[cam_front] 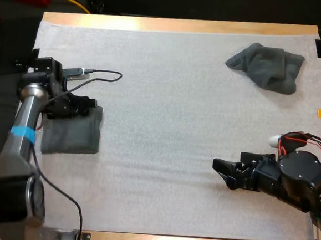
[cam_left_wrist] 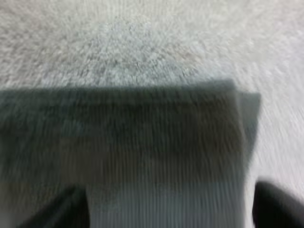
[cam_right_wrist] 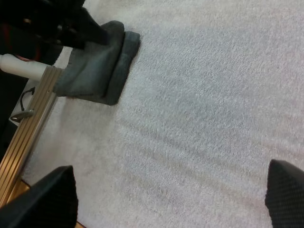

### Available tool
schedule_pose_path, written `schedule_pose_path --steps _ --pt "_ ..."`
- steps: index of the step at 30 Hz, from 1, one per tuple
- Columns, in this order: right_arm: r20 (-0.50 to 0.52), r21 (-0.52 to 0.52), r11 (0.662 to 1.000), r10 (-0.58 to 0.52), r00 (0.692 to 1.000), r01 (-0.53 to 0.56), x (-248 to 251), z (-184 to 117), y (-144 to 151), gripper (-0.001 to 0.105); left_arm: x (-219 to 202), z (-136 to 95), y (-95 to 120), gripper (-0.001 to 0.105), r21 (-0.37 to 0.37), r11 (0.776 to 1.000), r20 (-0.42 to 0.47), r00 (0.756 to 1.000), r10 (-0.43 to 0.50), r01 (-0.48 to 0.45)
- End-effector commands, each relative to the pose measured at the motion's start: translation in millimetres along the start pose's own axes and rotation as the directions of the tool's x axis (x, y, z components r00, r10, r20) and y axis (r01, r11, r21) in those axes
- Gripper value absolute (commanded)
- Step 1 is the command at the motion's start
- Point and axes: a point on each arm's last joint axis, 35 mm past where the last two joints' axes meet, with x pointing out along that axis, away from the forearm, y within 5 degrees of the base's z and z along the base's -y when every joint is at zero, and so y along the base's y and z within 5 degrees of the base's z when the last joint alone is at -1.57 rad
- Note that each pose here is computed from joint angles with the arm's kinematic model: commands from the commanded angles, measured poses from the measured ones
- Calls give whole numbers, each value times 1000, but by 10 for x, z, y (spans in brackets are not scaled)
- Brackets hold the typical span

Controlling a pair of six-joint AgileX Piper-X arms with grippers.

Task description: Pick towel from pile, fold and stack

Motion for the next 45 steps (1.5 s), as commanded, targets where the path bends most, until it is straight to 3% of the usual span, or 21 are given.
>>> schedule_pose_path --steps 1,7,13,23,28,32,38,45 --pt "17 0 1000 12 1000 -12 -32 29 11 78 -136 -38 -15 67 11 1000 5 1000 6 -7" --pt "17 0 1000 12 1000 -12 -32 29 11 78 -181 -243 53 67 42 992 -43 992 118 -116" --pt "11 -1 1000 29 1000 -29 -32 27 18 78 202 -370 120 67 40 992 -144 982 124 -119" --pt "10 -1 999 35 999 -35 -32 27 20 78 202 -400 118 67 47 993 -203 973 114 -106" --pt "10 -1 999 35 999 -35 -32 27 20 78 -320 -468 58 67 51 997 -51 996 69 -66" --pt "10 -5 999 35 999 -35 -32 27 20 78 -644 -551 32 67 58 997 57 997 50 -53" --pt "11 -44 999 32 999 -32 -32 27 19 78 -1117 -784 2 67 66 998 186 983 -9 -3" --pt "16 -73 997 -21 1000 22 -32 22 -2 78 -1593 -1110 -24 67 90 992 334 936 -110 84"
